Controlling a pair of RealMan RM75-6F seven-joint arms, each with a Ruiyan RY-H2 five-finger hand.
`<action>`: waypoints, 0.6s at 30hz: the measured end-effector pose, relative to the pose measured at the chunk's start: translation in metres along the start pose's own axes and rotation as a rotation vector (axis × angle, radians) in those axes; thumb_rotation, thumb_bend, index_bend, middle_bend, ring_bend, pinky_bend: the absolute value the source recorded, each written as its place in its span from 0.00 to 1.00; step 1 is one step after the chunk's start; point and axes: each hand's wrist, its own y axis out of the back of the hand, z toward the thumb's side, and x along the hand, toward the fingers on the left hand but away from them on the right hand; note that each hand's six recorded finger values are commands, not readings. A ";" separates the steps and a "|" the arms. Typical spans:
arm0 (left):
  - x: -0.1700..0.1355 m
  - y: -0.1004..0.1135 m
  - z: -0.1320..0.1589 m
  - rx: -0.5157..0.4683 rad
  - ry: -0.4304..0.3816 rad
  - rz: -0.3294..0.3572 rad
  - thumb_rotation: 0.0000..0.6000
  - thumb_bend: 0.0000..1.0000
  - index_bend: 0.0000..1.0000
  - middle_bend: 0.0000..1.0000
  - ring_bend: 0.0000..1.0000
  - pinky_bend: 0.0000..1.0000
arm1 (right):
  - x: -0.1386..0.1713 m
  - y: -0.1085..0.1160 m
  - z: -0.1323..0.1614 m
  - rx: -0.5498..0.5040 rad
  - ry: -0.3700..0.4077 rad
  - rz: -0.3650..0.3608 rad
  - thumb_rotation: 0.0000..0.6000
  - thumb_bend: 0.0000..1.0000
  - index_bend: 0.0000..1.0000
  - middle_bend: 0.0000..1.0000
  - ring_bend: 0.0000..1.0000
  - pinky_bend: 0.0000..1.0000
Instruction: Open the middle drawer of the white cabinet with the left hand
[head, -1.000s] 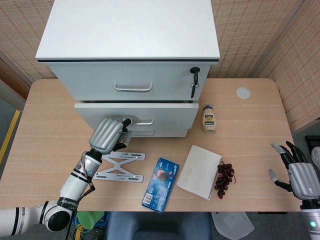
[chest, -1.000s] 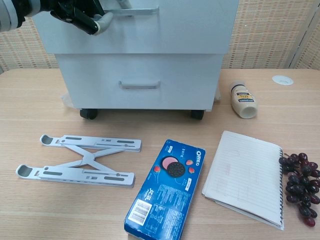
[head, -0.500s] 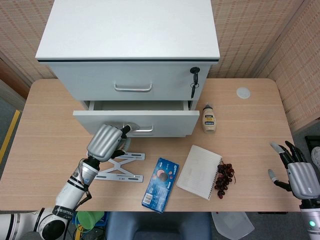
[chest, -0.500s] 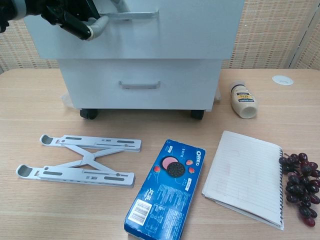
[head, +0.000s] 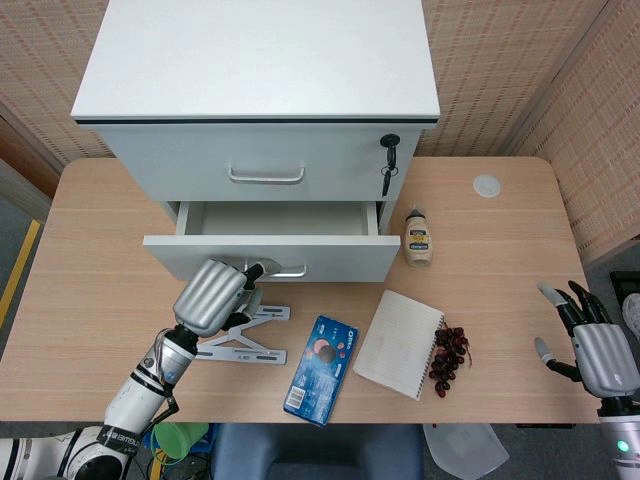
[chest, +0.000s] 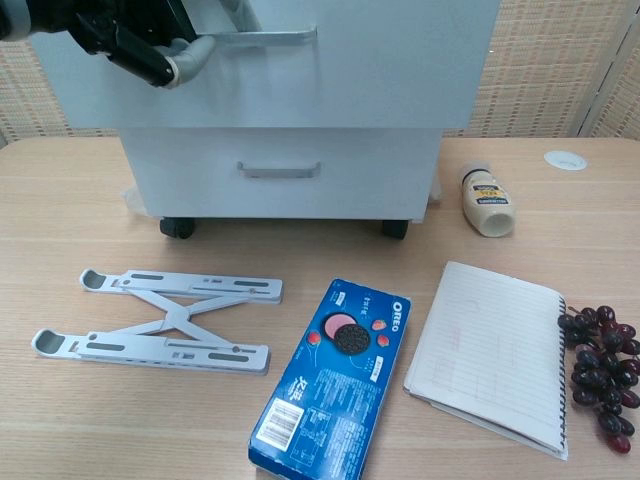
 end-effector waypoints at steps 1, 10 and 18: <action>-0.001 0.000 0.001 0.001 -0.001 -0.001 1.00 0.61 0.31 0.89 0.94 1.00 | 0.000 0.000 0.000 0.000 0.000 0.000 1.00 0.34 0.10 0.18 0.08 0.10; -0.009 -0.001 0.007 0.002 -0.015 -0.003 1.00 0.61 0.31 0.89 0.94 1.00 | 0.001 0.000 -0.001 0.001 -0.003 0.001 1.00 0.34 0.10 0.18 0.08 0.10; -0.017 -0.001 0.012 0.003 -0.030 -0.003 1.00 0.61 0.31 0.89 0.94 1.00 | 0.001 -0.001 -0.001 0.000 -0.003 0.002 1.00 0.34 0.10 0.18 0.08 0.10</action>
